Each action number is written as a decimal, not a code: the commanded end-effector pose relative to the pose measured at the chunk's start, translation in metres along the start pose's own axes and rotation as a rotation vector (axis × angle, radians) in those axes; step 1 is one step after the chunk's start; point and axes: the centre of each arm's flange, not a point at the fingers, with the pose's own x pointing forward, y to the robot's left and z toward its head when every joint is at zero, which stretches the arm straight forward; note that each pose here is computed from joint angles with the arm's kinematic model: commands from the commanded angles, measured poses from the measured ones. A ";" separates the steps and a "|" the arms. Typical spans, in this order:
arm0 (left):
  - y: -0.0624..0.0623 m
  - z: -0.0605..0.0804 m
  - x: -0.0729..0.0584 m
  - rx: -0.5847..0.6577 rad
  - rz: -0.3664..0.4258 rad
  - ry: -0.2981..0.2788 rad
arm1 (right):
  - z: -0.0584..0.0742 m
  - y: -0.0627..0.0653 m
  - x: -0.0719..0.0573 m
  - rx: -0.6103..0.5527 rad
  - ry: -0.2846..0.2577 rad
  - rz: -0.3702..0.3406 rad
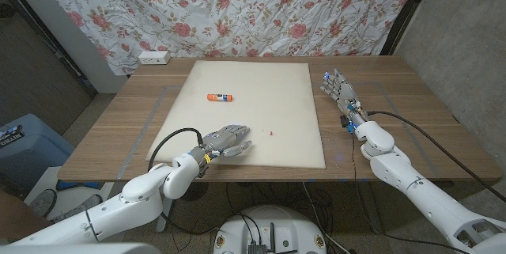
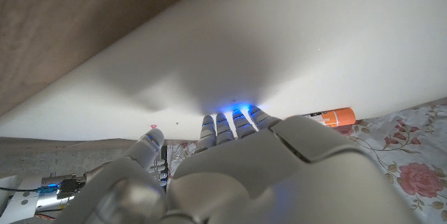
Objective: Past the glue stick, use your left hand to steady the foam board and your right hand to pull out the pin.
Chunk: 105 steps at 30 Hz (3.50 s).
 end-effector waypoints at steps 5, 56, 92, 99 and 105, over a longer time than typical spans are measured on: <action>-0.004 0.001 0.001 -0.003 0.000 -0.003 | 0.001 -0.003 0.004 -0.034 0.009 0.024; 0.004 -0.003 0.001 0.027 0.002 0.010 | 0.045 0.044 -0.029 -0.556 -0.100 0.214; 0.001 -0.002 0.002 0.030 -0.019 0.002 | 0.076 0.081 -0.036 -0.823 -0.136 0.456; 0.001 -0.001 0.003 0.033 -0.018 0.004 | 0.080 0.085 -0.039 -0.860 -0.139 0.496; 0.001 -0.001 0.002 0.035 -0.023 0.003 | 0.083 0.089 -0.041 -0.903 -0.136 0.519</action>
